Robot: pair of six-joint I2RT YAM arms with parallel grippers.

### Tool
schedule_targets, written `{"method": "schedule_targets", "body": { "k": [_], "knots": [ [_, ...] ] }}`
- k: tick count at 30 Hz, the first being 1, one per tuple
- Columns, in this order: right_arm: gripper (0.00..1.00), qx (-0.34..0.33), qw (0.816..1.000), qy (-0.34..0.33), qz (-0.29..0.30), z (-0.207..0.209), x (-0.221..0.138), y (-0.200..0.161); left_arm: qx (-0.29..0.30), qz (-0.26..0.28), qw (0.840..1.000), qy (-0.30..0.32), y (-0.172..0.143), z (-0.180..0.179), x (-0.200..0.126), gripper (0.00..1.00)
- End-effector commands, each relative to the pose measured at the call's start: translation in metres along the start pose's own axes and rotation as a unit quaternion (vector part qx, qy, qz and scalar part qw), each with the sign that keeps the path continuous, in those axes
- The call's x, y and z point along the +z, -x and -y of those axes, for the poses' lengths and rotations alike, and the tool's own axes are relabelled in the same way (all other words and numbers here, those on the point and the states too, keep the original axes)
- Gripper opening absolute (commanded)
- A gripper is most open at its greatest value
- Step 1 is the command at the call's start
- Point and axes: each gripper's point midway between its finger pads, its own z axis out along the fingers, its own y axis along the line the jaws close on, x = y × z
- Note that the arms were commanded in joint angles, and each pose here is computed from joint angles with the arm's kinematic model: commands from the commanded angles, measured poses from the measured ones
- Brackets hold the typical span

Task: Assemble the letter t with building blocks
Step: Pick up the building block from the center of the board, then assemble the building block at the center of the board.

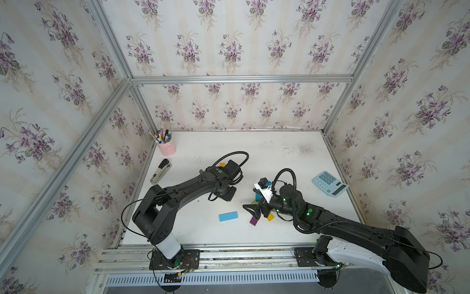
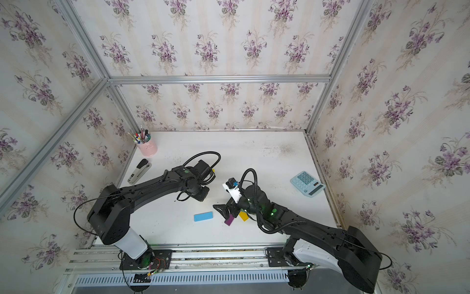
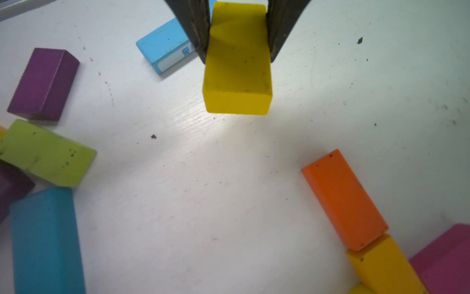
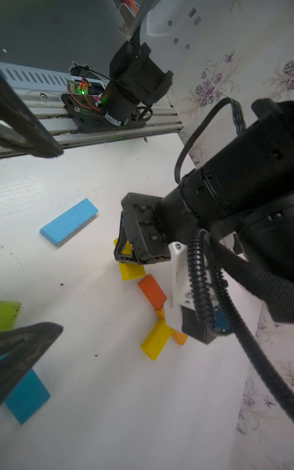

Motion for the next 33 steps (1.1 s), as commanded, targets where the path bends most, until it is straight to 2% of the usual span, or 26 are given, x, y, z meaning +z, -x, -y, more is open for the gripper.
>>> {"method": "schedule_targets", "body": {
  "k": [1, 5, 9, 18, 26, 33],
  "knots": [
    [1.0, 0.017, 0.999, -0.033, -0.029, 0.013, 0.011, -0.006, -0.096, 0.015, 0.995, 0.008, -0.002, -0.005, -0.001, 0.35],
    [1.0, 0.007, 1.0, -0.014, -0.017, 0.011, 0.021, -0.019, -0.151, 0.026, 0.988, 0.026, -0.011, -0.015, 0.002, 0.35],
    [1.0, -0.007, 1.0, -0.004, 0.009, 0.009, 0.015, -0.023, -0.176, 0.011, 0.983, 0.046, -0.022, -0.022, 0.01, 0.36],
    [1.0, -0.014, 0.999, -0.005, 0.029, 0.009, 0.004, -0.031, -0.198, -0.013, 0.979, 0.038, -0.019, -0.026, 0.034, 0.36],
    [1.0, -0.006, 1.0, 0.015, -0.011, 0.008, 0.026, -0.048, -0.201, -0.016, 0.978, 0.049, -0.016, -0.035, 0.041, 0.36],
    [1.0, -0.011, 1.0, 0.006, -0.021, 0.013, 0.031, -0.052, -0.198, -0.018, 0.979, 0.048, -0.012, -0.036, 0.048, 0.36]
  ]
}}
